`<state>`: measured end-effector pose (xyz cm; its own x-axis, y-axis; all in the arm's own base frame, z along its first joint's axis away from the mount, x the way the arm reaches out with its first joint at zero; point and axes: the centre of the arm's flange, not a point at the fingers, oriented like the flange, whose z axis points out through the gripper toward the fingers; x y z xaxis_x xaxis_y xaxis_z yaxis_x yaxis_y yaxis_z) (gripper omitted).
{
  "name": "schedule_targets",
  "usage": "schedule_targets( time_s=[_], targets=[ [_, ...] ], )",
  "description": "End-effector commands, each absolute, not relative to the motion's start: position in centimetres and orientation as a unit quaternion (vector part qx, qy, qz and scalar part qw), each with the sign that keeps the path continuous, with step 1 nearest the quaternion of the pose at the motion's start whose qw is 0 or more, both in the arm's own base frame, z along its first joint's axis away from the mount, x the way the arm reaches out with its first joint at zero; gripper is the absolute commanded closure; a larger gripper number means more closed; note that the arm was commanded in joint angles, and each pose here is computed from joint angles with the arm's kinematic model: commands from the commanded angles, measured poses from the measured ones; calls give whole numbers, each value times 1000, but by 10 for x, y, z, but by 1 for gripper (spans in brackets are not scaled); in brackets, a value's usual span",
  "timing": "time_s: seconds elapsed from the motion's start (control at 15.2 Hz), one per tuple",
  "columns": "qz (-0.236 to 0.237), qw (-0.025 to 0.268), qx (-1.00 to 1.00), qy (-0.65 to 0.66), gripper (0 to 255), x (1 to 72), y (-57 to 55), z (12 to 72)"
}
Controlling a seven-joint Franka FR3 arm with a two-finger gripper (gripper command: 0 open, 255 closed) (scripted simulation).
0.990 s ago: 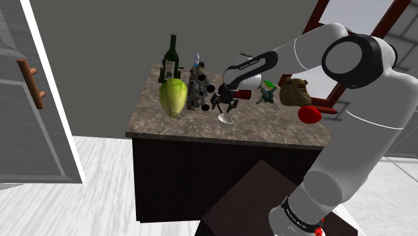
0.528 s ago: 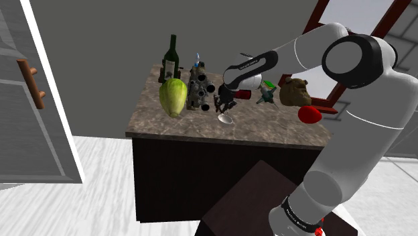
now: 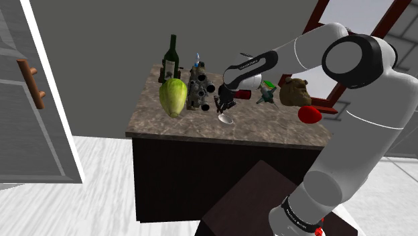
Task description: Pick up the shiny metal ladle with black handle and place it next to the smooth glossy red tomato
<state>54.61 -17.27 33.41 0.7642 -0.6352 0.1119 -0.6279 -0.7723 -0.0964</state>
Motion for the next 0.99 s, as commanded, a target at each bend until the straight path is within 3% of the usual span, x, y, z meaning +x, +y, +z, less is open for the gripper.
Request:
schedule_targets(
  time_s=[0.0, 0.92],
  targets=[
    [-68, 27, -939, 336, 255, 546, -172, 338],
    [-68, 27, -939, 336, 255, 546, -172, 412]
  ],
)
